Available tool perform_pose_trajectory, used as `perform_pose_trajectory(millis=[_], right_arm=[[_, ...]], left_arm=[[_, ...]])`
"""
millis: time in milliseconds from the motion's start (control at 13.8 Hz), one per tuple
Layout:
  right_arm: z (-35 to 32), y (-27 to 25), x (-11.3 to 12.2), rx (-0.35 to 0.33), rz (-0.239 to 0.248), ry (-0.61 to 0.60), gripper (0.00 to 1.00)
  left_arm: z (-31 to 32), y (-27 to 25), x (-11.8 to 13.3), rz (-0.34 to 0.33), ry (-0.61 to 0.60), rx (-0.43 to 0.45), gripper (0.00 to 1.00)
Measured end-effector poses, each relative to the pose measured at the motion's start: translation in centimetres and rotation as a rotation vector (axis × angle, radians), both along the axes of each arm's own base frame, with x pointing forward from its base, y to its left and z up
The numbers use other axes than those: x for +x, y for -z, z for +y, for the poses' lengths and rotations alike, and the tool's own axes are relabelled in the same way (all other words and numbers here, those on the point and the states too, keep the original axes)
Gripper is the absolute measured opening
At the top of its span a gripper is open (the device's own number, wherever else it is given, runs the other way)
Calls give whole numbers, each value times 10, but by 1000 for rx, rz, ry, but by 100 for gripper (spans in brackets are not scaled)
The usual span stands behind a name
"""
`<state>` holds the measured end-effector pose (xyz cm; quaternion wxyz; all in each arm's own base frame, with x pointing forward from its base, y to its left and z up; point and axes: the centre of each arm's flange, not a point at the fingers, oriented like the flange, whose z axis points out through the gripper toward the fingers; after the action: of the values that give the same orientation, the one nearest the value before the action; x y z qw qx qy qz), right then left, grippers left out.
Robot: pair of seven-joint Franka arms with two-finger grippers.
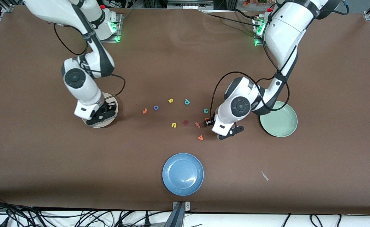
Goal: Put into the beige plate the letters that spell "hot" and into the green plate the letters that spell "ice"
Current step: 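Place the yellow letter on the cream plate while the left gripper grasps orange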
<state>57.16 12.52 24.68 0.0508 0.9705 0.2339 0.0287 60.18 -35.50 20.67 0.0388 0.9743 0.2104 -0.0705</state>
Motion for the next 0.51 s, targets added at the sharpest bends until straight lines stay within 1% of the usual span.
perform_pose_trajectory(millis=[72, 145, 217, 362, 435, 507], right_arm=[[-18, 6, 0, -8, 15, 7, 44], [-28, 13, -1, -12, 29, 13, 44], [-31, 18, -3, -13, 38, 16, 50], [-28, 19, -5, -10, 42, 15, 70], [-27, 19, -5, -2, 43, 23, 75], [-25, 19, -5, 13, 45, 39, 75]], left_arm=[[-6, 3, -2, -28, -12, 29, 78], [-12, 7, -4, -53, -30, 41, 78], [-16, 12, -5, -69, -48, 33, 78], [-20, 21, -5, -80, -62, 20, 78], [-22, 24, -6, -79, -63, 19, 78], [-22, 26, -7, -77, -63, 20, 75]])
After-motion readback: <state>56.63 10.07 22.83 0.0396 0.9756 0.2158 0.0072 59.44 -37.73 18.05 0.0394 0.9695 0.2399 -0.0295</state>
